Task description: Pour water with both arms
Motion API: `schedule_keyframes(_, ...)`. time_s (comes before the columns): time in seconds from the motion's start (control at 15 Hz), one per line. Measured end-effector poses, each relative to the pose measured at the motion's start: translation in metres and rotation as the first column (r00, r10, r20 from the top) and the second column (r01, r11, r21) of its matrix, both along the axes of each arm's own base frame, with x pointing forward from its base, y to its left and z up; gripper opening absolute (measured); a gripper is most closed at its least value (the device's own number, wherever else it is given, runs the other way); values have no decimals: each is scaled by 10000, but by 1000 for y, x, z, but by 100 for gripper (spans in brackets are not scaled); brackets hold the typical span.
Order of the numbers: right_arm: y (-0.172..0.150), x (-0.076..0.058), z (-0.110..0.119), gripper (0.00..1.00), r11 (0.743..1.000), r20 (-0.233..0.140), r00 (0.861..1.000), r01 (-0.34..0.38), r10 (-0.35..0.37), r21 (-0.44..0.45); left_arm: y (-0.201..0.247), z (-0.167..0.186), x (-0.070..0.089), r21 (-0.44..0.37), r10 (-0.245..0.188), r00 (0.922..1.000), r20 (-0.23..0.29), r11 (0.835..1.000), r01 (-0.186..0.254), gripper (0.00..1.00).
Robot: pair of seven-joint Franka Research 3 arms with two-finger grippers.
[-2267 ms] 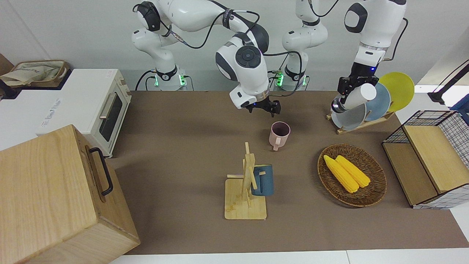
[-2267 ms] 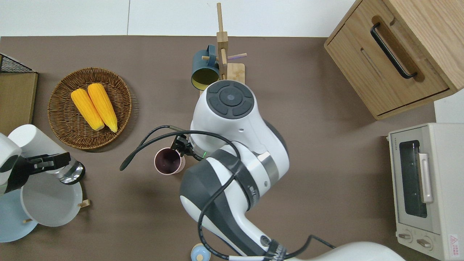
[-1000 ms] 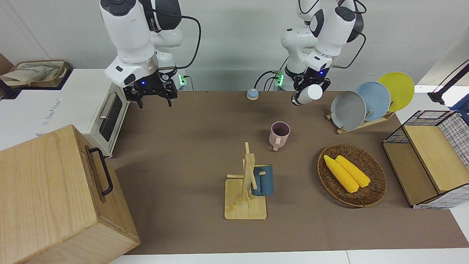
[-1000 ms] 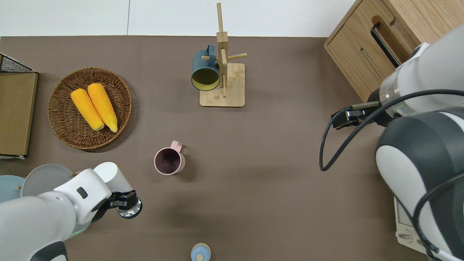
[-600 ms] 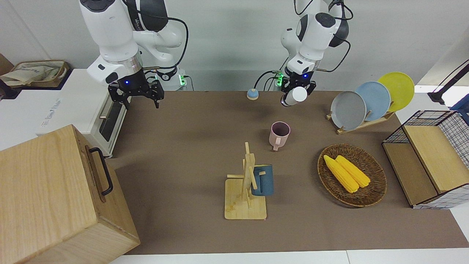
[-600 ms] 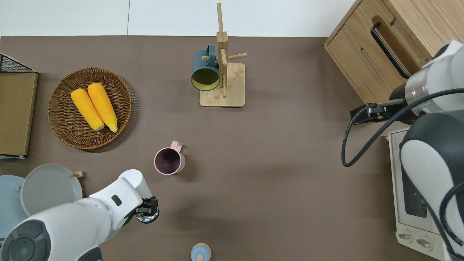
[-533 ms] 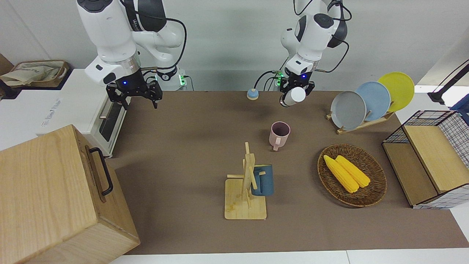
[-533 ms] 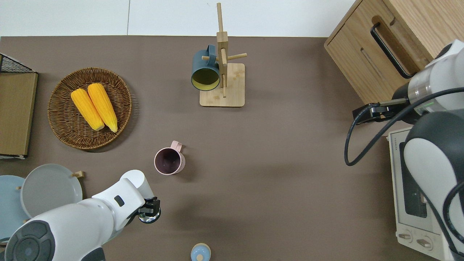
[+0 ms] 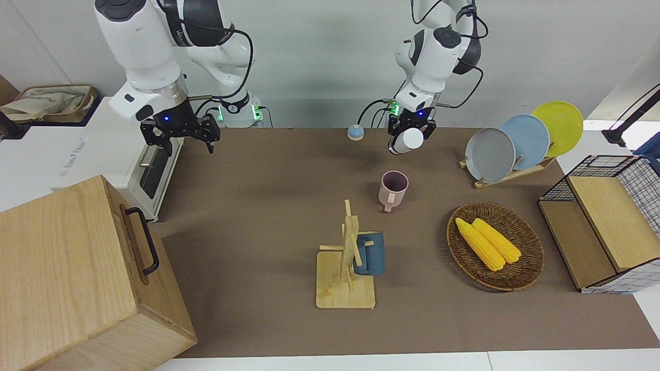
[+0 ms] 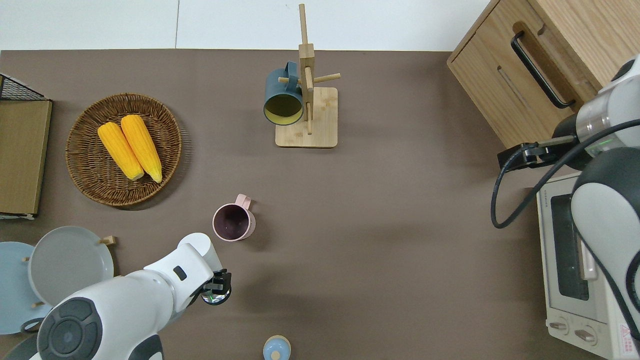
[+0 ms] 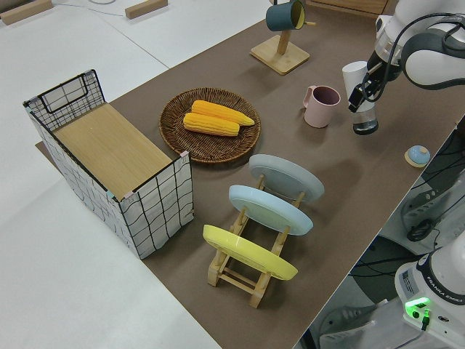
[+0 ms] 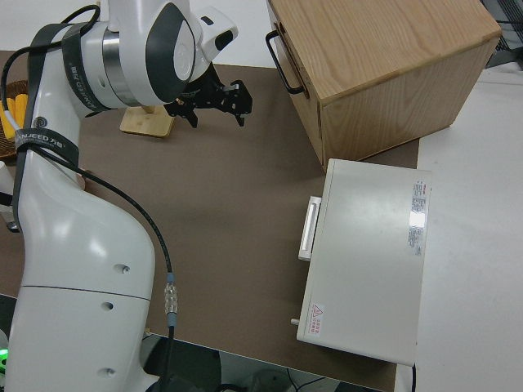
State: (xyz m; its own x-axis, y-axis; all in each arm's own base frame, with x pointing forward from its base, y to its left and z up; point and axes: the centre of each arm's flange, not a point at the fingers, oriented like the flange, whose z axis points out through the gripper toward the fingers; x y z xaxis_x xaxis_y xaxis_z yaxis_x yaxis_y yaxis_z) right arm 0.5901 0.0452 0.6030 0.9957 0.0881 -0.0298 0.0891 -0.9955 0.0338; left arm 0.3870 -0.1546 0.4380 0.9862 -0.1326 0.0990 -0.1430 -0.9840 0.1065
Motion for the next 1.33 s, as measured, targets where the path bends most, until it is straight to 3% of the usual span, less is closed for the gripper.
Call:
schedule_keyframes(0.53, 10, -2, 6, 100, 9994, 97, 9999, -113, 110, 326, -3, -21, 8, -24, 123, 9989, -451, 9999, -124, 63)
schedule_keyframes(0.87, 8, -5, 25, 100, 9988, 517, 9987, -62, 37, 489, -8, -22, 14, -79, 238, 9978, -618, 9997, -243, 63)
schedule_keyframes(1.33, 7, -5, 29, 100, 9988, 581, 9983, -53, 24, 494, -17, -26, 32, 134, 23, 9888, -1489, 9999, -3, 63)
